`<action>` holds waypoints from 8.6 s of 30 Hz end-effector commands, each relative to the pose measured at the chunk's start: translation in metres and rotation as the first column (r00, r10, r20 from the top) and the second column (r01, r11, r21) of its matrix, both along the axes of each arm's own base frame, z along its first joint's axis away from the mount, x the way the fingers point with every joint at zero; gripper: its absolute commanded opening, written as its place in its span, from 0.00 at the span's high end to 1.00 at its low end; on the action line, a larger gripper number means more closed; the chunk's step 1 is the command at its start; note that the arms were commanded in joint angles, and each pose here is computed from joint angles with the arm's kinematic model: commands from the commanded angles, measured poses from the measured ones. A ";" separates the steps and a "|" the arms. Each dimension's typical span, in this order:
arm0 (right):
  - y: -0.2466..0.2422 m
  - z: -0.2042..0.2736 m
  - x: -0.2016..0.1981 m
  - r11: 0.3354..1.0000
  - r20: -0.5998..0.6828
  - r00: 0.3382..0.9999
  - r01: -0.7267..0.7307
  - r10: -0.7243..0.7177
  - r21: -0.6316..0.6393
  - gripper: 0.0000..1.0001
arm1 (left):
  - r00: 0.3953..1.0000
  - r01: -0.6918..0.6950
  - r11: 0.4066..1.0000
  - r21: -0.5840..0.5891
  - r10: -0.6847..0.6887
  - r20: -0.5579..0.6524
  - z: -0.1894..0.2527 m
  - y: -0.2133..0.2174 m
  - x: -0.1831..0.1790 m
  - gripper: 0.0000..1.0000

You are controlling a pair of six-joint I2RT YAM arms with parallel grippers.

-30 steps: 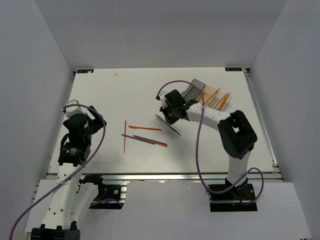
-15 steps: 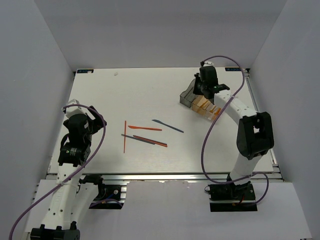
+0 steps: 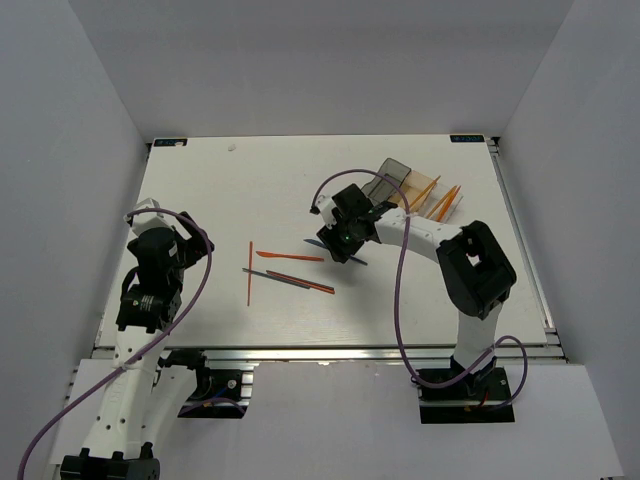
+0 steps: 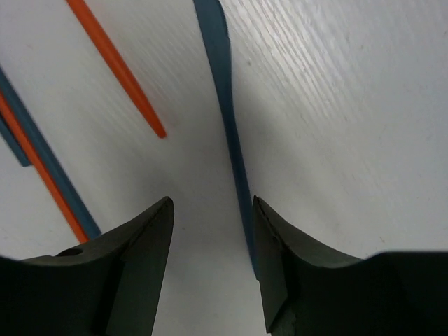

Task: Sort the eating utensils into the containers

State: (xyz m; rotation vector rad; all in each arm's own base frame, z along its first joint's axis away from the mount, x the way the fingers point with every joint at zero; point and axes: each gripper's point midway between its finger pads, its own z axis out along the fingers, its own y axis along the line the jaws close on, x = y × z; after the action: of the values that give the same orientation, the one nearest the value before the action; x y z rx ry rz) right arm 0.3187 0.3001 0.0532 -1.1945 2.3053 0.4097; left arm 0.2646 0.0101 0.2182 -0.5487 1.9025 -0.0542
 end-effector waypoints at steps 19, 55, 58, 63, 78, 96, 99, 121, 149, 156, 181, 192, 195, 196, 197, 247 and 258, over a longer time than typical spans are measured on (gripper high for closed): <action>-0.030 -0.044 -0.005 0.972 0.019 1.000 0.027 -0.023 -0.232 1.00 | 1.000 0.009 1.000 0.003 -0.009 0.017 0.003 -0.001 0.000 0.02; -0.198 0.058 0.183 0.075 -0.110 0.131 0.909 -0.985 0.409 1.00 | 1.000 0.013 1.000 0.003 -0.013 0.015 0.003 -0.003 0.000 0.02; -0.199 0.047 0.177 0.079 -0.116 0.134 0.917 -0.984 0.392 1.00 | 1.000 0.012 1.000 0.004 -0.012 0.015 0.003 -0.002 0.000 0.02; -0.201 0.038 0.172 0.069 -0.122 0.125 0.920 -0.985 0.386 1.00 | 1.000 0.015 1.000 0.004 -0.015 0.011 0.001 -0.003 0.000 0.02; -0.202 0.082 0.168 0.085 -0.113 0.151 0.890 -0.982 0.449 0.45 | 1.000 0.019 1.000 0.002 -0.019 0.013 0.002 -0.004 0.001 0.02; 0.048 0.038 0.014 0.984 0.182 0.967 -0.173 0.176 -0.036 0.44 | 0.993 -0.105 0.994 0.027 0.106 -0.042 -0.008 0.015 -0.001 0.02; 0.070 0.026 0.004 0.976 0.170 0.961 -0.212 0.218 -0.051 0.46 | 0.997 -0.063 0.998 0.020 0.063 -0.047 -0.011 0.008 0.002 0.02; 0.080 -0.037 -0.009 0.916 -0.014 0.932 -0.359 0.362 -0.176 0.55 | 0.998 0.001 1.000 0.009 0.000 -0.060 -0.015 -0.002 0.006 0.02; -0.073 0.124 0.126 0.539 -0.104 0.709 0.615 -0.697 0.575 1.00 | 0.998 0.020 1.000 0.004 -0.020 -0.059 -0.014 -0.006 0.007 0.02; -0.193 0.102 0.169 0.124 -0.248 0.300 0.831 -0.921 0.542 1.00 | 0.998 0.022 1.000 0.004 -0.022 -0.050 -0.012 -0.006 0.006 0.02; -0.199 0.087 0.169 0.092 -0.281 0.261 0.862 -0.924 0.499 0.57 | 0.998 0.025 1.000 0.006 -0.025 -0.051 -0.013 -0.006 0.006 0.02; -0.172 0.202 0.087 0.319 -0.114 0.532 0.649 -0.839 0.691 0.34 | 0.931 0.207 0.974 -0.093 -0.225 -0.289 -0.063 -0.050 0.056 0.02; -0.145 0.184 0.042 0.468 -0.126 0.685 0.608 -0.717 0.641 0.28 | 0.841 0.239 0.967 -0.085 -0.250 -0.480 -0.111 -0.063 0.069 0.02; -0.135 0.167 0.026 0.517 -0.138 0.719 0.605 -0.681 0.605 0.25 | 0.825 0.277 0.959 -0.060 -0.269 -0.497 -0.107 -0.079 0.076 0.02; -0.134 0.154 0.015 0.547 -0.137 0.731 0.608 -0.669 0.575 0.24 | 0.812 0.287 0.957 -0.035 -0.263 -0.521 -0.112 -0.084 0.080 0.02; -0.069 0.081 -0.130 0.834 -0.071 0.963 0.261 -0.260 0.485 0.29 | 0.694 0.399 0.910 0.116 -0.217 -0.687 -0.165 -0.129 0.081 0.44; -0.069 0.074 -0.134 0.838 -0.077 0.967 0.250 -0.244 0.485 0.29 | 0.695 0.354 0.934 0.044 -0.231 -0.681 -0.181 -0.104 0.077 0.49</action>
State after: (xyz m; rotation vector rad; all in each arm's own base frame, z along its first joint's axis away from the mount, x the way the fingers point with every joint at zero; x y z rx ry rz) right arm 0.1849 0.2254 0.1190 -0.6137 2.1880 0.8172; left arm 0.3390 -0.0976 0.0289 -0.1023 2.6906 0.2132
